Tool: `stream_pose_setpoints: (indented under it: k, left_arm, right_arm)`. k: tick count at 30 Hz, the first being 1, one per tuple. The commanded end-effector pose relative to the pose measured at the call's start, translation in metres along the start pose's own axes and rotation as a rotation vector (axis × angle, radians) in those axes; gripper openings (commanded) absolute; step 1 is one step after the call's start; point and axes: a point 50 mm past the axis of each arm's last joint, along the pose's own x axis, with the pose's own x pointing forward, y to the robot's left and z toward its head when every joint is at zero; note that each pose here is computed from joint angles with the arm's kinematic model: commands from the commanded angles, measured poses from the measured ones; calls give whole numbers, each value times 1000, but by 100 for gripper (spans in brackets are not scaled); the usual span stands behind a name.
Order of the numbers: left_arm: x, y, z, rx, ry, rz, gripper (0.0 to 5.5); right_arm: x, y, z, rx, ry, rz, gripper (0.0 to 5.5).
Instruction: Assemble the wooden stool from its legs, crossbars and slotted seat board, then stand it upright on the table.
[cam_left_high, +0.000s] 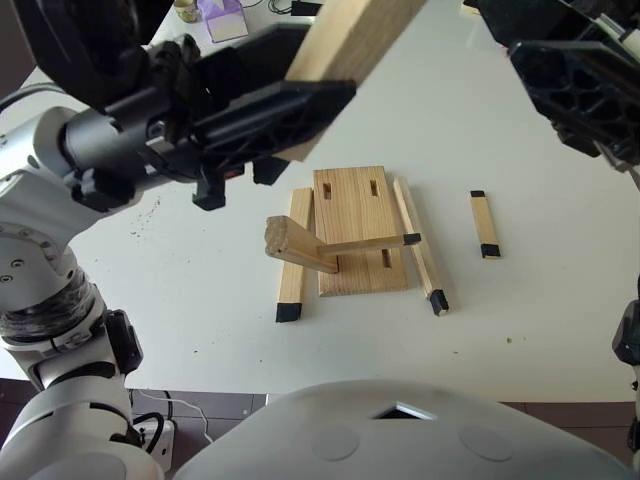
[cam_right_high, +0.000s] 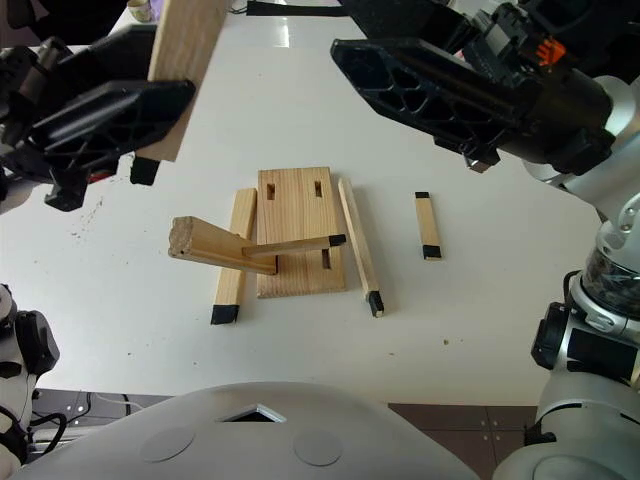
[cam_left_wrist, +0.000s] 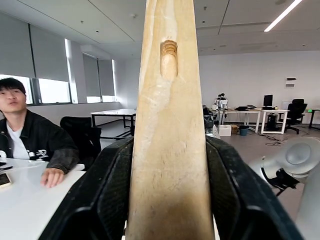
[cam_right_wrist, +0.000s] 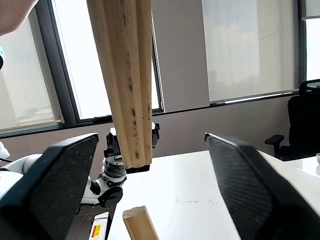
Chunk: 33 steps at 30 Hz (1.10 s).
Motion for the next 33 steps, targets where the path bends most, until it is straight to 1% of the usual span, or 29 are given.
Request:
stream_pose_setpoints:
  k: [1, 6, 16, 17, 20, 24, 29, 30, 33]
  left_arm:
    - [3, -1, -8, -37, 40, -12, 201]
    - [1, 2, -10, -68, 50, -14, 201]
    - [-1, 1, -23, -102, 100, -42, 201]
    - [-1, 0, -24, -103, 102, -44, 201]
    - [-1, 0, -25, -105, 105, -47, 201]
    - [-2, -1, -26, -105, 106, -50, 201]
    - [-1, -1, -23, -100, 90, -53, 201]
    - [0, -1, -22, -98, 86, -59, 201]
    - [0, -2, -21, -95, 87, -71, 201]
  right_arm:
    - [14, 5, 2, -3, 25, 90, 394]
    - [23, 7, 5, -7, 14, 133, 394]
    - [30, 6, 8, -20, -4, 155, 394]
    - [30, 6, 8, -21, -5, 156, 377]
    - [30, 6, 9, -25, -3, 159, 350]
    - [30, 6, 7, -27, 18, 167, 282]
    - [26, 4, -5, -62, 113, 157, 212]
    - [26, 3, -6, -66, 119, 154, 204]
    - [24, 1, -6, -77, 125, 148, 204]
